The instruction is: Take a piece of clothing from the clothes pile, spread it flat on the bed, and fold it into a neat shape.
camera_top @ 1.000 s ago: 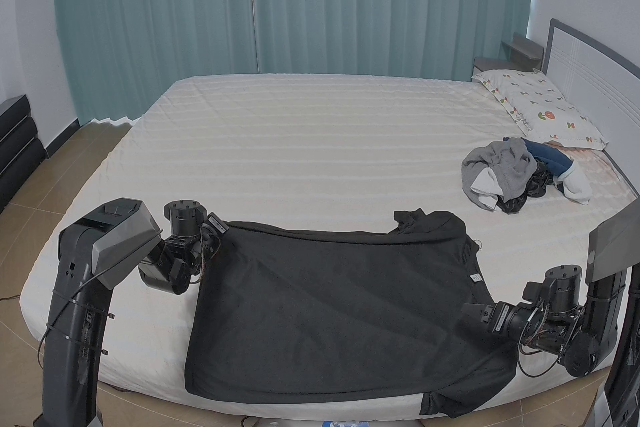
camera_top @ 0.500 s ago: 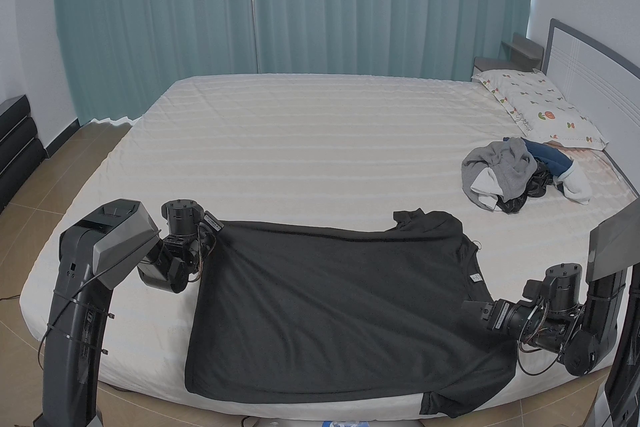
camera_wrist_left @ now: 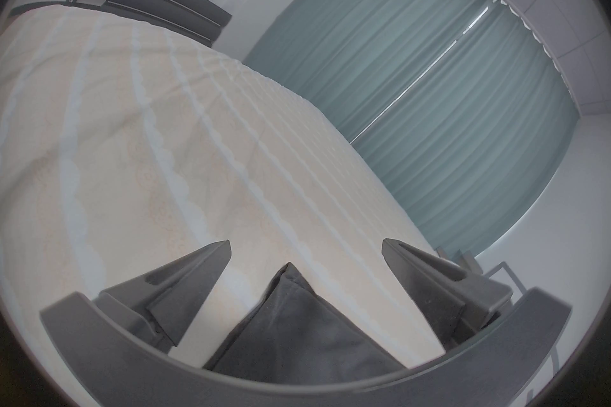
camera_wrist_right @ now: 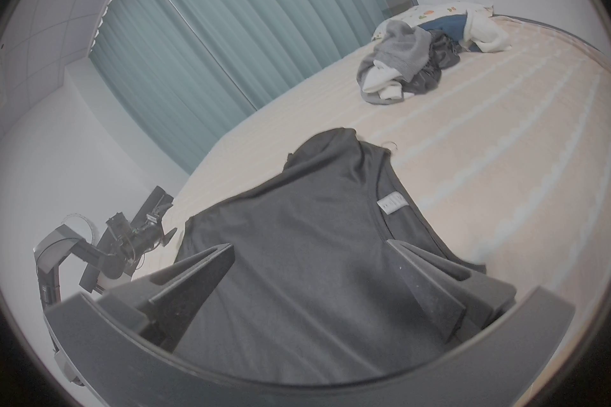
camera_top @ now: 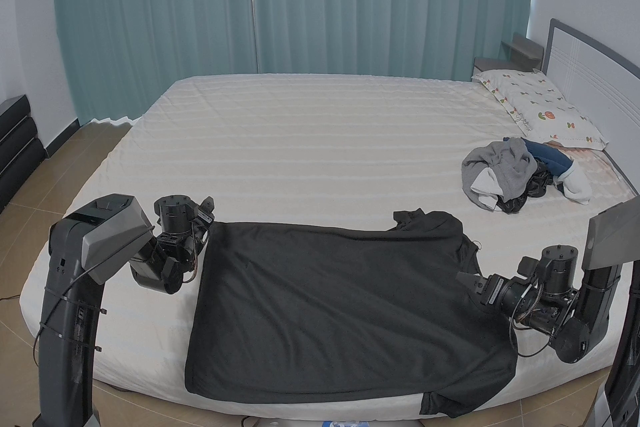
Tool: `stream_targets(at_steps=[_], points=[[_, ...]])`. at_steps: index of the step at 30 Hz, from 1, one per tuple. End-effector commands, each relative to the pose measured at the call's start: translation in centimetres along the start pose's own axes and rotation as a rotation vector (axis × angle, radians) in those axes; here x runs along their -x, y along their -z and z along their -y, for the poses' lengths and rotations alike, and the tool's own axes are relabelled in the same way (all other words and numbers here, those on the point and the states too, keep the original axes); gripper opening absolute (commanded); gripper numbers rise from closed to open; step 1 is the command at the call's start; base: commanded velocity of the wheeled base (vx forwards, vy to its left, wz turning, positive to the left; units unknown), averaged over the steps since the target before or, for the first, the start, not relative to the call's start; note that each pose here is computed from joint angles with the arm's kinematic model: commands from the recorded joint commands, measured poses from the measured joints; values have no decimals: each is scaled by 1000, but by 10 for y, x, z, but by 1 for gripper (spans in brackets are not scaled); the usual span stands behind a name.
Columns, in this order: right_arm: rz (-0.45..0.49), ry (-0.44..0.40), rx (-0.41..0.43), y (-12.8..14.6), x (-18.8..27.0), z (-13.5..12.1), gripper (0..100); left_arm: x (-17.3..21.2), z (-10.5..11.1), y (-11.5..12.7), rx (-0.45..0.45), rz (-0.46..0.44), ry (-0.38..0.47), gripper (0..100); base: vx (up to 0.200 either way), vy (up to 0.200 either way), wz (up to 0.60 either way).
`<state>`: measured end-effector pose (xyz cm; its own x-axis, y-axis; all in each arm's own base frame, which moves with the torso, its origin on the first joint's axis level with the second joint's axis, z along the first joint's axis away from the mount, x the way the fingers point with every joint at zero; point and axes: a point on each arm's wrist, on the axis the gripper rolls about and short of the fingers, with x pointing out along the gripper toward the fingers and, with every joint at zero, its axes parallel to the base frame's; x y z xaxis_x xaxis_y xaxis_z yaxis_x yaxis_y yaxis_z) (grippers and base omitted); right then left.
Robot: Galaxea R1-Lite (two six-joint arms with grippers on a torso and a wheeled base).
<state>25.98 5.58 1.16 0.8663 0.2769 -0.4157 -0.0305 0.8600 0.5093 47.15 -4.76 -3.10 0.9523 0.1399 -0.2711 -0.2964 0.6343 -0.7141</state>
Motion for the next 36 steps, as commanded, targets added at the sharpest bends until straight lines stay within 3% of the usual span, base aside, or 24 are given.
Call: stream_targets(at_steps=[1, 4, 9, 12, 17, 25, 30, 36], points=[[60, -30, 11, -17, -29, -9, 100, 35, 26, -37, 49, 72, 63, 100, 0, 0, 0], [56, 1, 2, -34, -51, -11, 100, 51, 37, -53, 56, 70, 87, 100, 0, 0, 0], [40, 54, -14, -52, -80, -9, 100, 65, 36, -47, 47, 22, 86, 100, 0, 0, 0], [46, 77, -38, -55, -115, -5, 100, 82, 24, -41, 53, -26, 36, 100, 0, 0, 0], [8, 129, -37, -67, -147, 1, 100, 101, 14, -32, 100, -77, -11, 100, 0, 0, 0], [-4, 127, -25, -99, -188, -20, 100, 105, 12, -7, 229, -164, -19, 100, 0, 0, 0], [4, 172, -46, -99, -207, 8, 100, 112, 7, -2, 234, -195, 0, 100, 0, 0, 0], [23, 185, -56, -102, -218, 23, 100, 113, 3, 1, 231, -202, 4, 100, 0, 0, 0]])
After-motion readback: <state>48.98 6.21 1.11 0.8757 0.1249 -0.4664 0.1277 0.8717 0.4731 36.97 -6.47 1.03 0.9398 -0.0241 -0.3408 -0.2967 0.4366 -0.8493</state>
